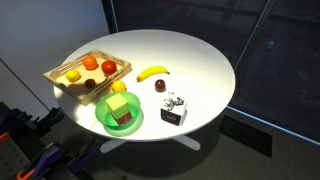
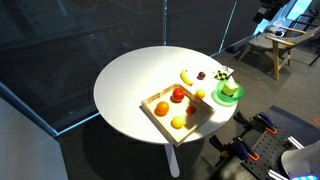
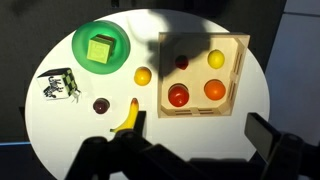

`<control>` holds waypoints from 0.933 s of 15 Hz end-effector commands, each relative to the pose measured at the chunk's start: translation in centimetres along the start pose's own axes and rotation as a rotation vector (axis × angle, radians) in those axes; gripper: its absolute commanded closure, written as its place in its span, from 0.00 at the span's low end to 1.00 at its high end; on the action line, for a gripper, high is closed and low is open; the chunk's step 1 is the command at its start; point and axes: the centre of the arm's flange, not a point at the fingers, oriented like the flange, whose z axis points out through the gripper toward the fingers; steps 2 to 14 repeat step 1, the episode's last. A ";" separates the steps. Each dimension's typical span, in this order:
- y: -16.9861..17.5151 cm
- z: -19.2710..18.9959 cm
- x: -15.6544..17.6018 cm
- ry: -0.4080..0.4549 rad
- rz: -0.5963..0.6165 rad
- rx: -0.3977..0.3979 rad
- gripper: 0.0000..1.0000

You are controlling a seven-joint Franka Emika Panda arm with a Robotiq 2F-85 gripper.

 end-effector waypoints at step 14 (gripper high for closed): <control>0.0 0.0 0.0 0.000 0.000 0.000 0.00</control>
